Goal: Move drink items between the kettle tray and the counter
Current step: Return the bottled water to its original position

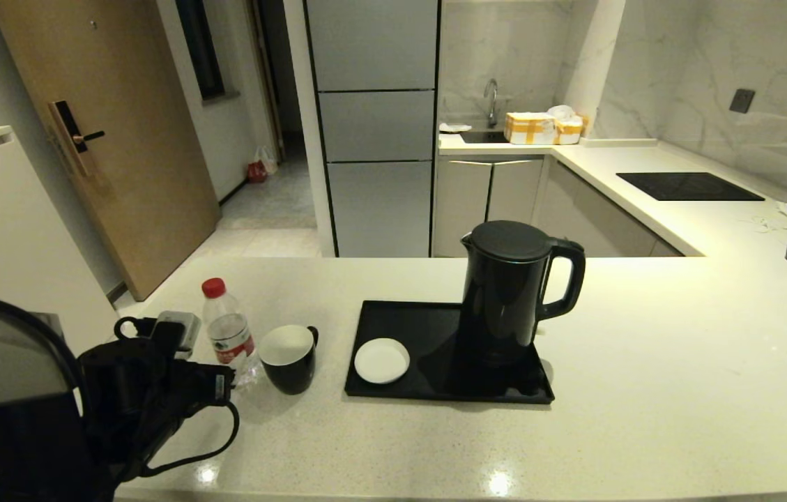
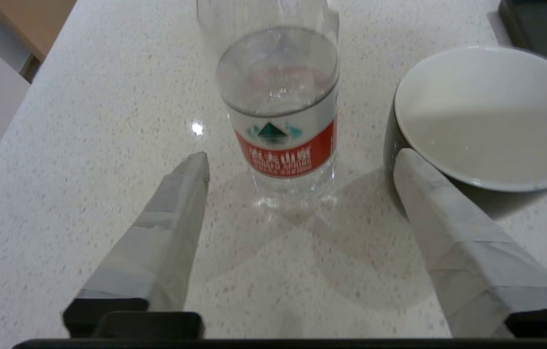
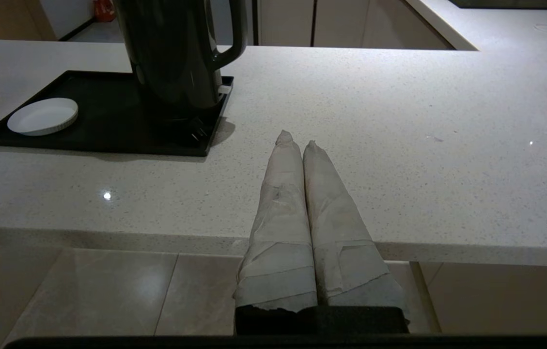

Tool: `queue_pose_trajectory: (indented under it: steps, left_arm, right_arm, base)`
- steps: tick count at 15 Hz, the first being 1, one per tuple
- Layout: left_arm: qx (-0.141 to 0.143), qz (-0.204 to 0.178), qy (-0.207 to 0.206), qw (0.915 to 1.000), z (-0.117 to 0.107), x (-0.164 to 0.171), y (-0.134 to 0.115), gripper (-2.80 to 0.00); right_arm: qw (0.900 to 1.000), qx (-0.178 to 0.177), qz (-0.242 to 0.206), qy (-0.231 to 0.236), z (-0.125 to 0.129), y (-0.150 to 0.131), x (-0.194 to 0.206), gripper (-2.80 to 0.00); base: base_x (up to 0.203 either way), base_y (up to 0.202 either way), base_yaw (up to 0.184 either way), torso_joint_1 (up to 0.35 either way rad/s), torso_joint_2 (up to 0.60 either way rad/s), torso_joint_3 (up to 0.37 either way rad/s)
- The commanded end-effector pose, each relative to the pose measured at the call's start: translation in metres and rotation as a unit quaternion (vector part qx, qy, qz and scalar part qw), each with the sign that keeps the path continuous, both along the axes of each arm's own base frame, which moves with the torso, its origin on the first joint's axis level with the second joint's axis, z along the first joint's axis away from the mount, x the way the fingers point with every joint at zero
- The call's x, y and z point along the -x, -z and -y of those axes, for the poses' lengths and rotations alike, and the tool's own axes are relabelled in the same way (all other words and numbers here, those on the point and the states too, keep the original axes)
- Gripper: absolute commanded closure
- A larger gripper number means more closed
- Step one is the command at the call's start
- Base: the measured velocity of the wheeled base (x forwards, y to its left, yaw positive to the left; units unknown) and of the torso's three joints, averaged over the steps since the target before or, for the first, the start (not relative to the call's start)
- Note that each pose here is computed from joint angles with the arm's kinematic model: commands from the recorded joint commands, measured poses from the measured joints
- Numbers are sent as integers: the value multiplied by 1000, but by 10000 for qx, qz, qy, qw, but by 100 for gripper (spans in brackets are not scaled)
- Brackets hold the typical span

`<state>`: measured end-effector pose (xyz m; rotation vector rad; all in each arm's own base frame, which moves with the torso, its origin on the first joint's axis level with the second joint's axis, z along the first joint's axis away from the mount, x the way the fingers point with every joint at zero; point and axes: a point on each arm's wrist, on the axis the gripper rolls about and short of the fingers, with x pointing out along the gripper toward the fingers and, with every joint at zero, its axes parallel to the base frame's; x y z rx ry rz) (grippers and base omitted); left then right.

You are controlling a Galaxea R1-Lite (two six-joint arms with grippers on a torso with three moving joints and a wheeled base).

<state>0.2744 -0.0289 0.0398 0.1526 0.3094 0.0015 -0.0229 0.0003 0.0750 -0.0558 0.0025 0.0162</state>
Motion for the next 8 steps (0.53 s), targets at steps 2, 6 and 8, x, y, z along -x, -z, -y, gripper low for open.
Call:
queue_pose_trajectory:
  steps: [2, 6, 8]
  left_arm:
    - [2, 93, -81, 9999, -3, -10, 3, -280]
    - [-71, 45, -383, 9992, -16, -32, 19, -280]
    - [-83, 122, -440, 9989, -19, -39, 20, -280]
  right_arm:
    - [10000, 4, -8, -4, 0, 0, 0, 0]
    - [10000, 4, -8, -4, 0, 0, 0, 0]
    - [10000, 4, -8, -4, 0, 0, 0, 0]
  base:
    - [0, 0, 0, 0, 0, 0]
    - [0, 0, 0, 0, 0, 0]
    - [0, 0, 0, 0, 0, 0]
